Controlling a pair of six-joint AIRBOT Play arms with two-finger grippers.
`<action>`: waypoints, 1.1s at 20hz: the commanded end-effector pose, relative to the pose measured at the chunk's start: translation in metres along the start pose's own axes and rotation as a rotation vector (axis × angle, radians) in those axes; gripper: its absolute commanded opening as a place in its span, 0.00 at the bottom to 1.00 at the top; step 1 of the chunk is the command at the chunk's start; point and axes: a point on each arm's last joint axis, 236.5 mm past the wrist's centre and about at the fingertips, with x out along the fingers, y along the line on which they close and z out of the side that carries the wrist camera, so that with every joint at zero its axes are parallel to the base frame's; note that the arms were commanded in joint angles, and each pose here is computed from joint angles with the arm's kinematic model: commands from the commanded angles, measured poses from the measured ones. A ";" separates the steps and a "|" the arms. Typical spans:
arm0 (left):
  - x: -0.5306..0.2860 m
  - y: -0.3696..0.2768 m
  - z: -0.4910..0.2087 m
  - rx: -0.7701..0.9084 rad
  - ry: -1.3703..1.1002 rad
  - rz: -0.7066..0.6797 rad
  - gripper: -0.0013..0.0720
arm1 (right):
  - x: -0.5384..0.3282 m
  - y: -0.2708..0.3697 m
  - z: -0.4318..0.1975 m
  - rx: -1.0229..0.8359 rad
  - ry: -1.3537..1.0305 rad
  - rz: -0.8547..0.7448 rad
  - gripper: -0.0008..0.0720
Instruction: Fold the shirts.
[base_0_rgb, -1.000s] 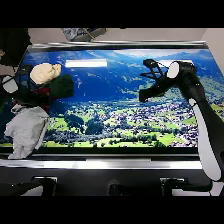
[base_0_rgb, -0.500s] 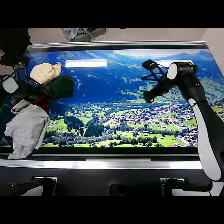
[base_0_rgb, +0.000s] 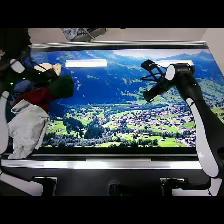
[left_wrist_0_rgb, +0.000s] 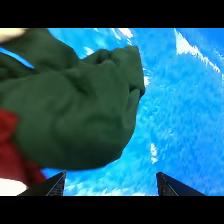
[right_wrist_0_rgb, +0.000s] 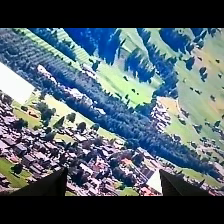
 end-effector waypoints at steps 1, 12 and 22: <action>0.078 -0.001 -0.021 -0.097 0.156 -0.092 1.00 | 0.014 0.017 -0.014 0.007 0.071 0.084 0.95; 0.094 0.000 -0.021 0.096 0.141 -0.097 0.06 | 0.020 0.041 -0.039 -0.023 0.180 0.196 0.95; -0.281 -0.218 -0.035 0.687 -0.390 -0.375 0.06 | -0.197 0.008 -0.012 -0.052 -0.257 -0.182 0.95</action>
